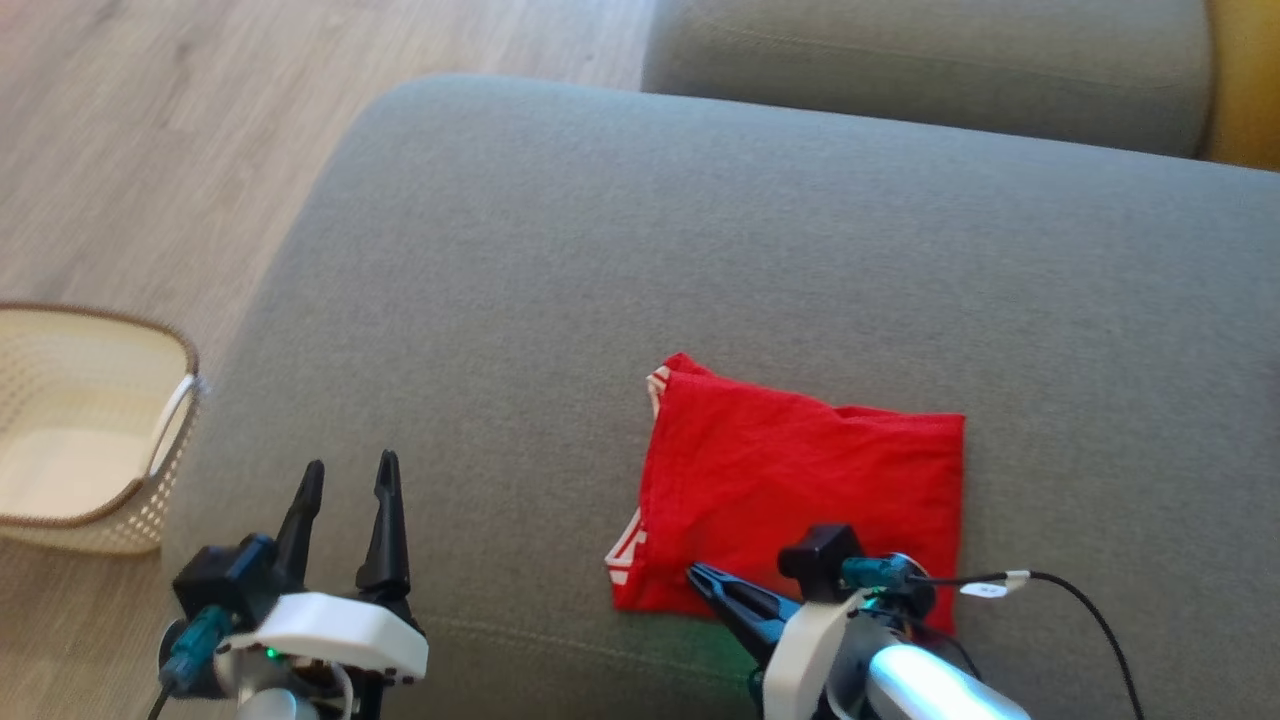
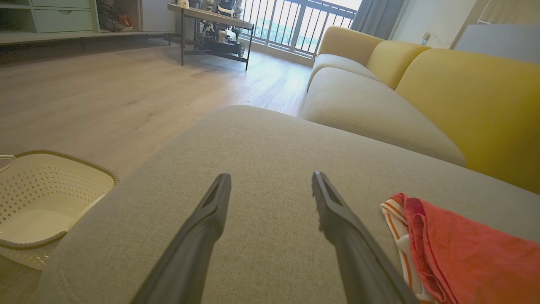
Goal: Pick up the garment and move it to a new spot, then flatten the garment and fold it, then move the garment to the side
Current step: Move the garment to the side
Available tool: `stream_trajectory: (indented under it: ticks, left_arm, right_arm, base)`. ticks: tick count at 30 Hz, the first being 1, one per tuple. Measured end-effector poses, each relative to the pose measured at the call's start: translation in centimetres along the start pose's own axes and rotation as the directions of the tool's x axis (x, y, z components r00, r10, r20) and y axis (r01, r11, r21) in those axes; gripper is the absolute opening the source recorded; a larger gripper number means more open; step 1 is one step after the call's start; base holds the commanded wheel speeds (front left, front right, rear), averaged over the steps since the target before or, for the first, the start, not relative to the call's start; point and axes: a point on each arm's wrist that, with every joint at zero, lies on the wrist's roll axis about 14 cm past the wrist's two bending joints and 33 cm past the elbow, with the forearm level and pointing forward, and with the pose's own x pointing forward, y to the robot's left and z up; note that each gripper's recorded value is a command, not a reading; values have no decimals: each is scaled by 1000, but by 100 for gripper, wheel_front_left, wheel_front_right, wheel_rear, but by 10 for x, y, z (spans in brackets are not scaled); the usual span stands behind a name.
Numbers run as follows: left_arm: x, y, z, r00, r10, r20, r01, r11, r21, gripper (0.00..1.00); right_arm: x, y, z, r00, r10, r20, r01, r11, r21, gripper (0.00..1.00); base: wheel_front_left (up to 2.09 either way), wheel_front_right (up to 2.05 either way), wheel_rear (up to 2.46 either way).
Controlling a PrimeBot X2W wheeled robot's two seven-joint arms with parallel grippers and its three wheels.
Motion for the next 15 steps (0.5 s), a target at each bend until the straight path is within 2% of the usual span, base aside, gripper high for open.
stream_trajectory:
  ticks: [5,8,12,15]
  left_arm:
    - [4,-10,4,999,-36,13,36,999,-5,100]
    - [8,-17,6,998,-62,22,62,998,-7,100]
    - [13,-30,11,994,-105,39,105,994,-10,100]
    - [15,-42,10,989,-141,38,142,990,-20,100]
  right_arm:
    - [-6,1,28,996,-12,93,10,1000,21,0]
    - [-18,-22,60,977,-80,198,75,997,36,0]
    - [-55,-74,98,912,-241,332,229,971,75,0]
    - [-86,-101,114,855,-333,398,331,941,75,0]
  base:
    - [0,0,0]
    - [0,0,0]
    - [0,0,0]
    - [0,0,0]
